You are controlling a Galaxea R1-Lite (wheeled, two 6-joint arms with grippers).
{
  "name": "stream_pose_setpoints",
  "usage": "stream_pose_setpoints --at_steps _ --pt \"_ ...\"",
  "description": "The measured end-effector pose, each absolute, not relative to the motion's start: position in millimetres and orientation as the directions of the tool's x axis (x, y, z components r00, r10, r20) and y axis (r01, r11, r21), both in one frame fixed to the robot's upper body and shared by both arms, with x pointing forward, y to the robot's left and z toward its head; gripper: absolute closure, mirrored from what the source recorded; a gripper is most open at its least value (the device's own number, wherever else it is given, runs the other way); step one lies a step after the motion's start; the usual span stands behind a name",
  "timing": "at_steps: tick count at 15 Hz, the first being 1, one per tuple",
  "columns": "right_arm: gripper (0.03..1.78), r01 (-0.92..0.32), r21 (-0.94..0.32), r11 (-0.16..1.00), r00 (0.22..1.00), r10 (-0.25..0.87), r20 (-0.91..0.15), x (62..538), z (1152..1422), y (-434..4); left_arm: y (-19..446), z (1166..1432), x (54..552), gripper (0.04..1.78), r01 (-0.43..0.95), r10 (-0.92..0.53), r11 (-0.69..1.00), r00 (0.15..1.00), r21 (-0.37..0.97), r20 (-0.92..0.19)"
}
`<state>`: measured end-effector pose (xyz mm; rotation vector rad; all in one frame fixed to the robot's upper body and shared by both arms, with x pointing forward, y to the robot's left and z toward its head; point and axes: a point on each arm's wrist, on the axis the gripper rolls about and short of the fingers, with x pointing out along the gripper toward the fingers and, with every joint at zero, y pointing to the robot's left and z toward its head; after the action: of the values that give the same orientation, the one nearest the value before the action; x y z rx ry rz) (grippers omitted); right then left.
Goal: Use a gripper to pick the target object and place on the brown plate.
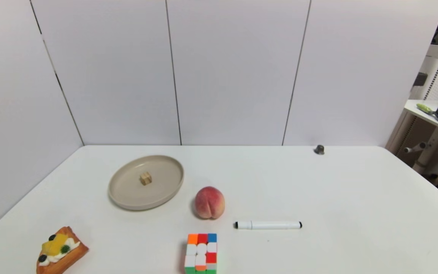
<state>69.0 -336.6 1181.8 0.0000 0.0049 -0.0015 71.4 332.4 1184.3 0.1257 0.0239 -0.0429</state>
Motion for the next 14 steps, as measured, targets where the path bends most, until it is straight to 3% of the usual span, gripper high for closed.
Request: stream_pose_setpoints --at_steps 5,14 --pt "0.12 0.001 0.000 1.000 1.000 -0.001 -0.004 69.0 1181.9 -336.6 333.3 1182.9 69.1 0.13 0.002 -0.001 1.000 1.000 -0.006 0.004" --pt "0.12 0.002 0.000 1.000 1.000 -0.002 -0.004 69.0 1181.9 -336.7 333.3 1182.9 69.0 0.13 0.000 0.000 1.000 1.000 -0.009 0.006"
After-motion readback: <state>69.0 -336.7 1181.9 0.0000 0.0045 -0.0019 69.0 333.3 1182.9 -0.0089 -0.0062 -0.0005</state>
